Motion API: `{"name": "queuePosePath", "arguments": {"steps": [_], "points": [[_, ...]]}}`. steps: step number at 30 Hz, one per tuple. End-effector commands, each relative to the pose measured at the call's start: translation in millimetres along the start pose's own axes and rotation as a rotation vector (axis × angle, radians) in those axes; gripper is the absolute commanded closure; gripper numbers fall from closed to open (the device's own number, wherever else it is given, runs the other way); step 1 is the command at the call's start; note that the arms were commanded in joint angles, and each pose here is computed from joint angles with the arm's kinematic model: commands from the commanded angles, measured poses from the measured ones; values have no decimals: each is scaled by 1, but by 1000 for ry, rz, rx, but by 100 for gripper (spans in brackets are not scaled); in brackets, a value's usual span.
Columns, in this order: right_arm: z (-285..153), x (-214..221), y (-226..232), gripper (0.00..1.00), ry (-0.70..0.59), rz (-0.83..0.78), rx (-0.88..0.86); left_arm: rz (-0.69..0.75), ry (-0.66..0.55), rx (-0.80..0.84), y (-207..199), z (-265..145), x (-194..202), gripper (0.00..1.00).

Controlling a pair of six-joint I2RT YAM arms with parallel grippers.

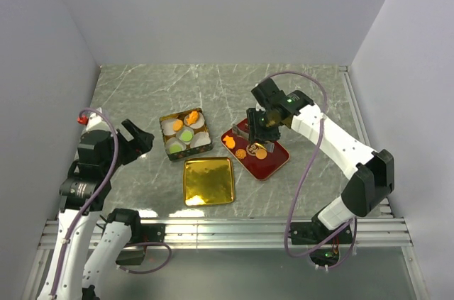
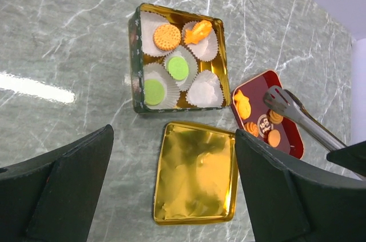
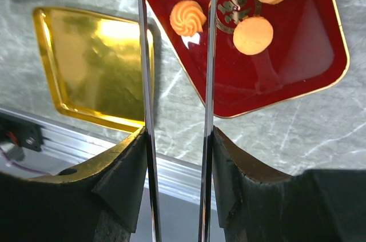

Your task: Pack the cookies

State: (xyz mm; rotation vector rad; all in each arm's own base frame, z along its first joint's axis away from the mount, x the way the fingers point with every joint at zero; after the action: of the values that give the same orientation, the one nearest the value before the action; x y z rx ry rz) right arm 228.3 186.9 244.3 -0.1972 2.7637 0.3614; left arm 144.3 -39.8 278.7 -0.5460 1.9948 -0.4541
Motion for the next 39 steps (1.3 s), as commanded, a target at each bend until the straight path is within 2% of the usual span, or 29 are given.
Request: {"name": "queuePosePath", "arguments": {"steps": [1, 3, 7, 12, 15, 24, 30, 36, 37, 39], "points": [[-9, -11, 2, 48, -29, -51, -17, 27, 7, 53, -6, 11, -3, 6], [-8, -11, 3, 48, -37, -57, -29, 40, 54, 56, -8, 15, 0, 6], [2, -2, 3, 48, 14, -12, -38, 48, 76, 66, -10, 18, 4, 5], [15, 9, 13, 48, 36, 95, -138, 83, 122, 116, -20, 15, 15, 4], [26, 13, 13, 48, 37, 141, -123, 106, 148, 141, -26, 13, 21, 4], [37, 7, 25, 49, 70, 140, -192, 97, 170, 112, -26, 17, 23, 4], [43, 16, 22, 50, 87, 111, -216, 80, 108, 86, -22, 10, 18, 5], [50, 24, 15, 58, 78, 111, -196, 70, 99, 63, -22, 7, 18, 5], [51, 24, 15, 63, 75, 111, -195, 69, 99, 60, -22, 7, 18, 6], [53, 25, 14, 68, 65, 110, -195, 65, 92, 67, -22, 4, 19, 6]]}}
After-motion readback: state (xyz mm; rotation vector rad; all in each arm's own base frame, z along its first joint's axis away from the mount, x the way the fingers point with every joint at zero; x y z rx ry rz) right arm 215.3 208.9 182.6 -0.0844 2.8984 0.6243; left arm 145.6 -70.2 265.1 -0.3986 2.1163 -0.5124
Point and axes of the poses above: each gripper's point midway between its finger pads, its own z axis out along the fingers, its own y axis along the line the jaws close on, x = y × z, the point moved 8 cm from there along -z, back along the fingers, and after that the axes turned 1 degree about -z, right-handed, at the moved point
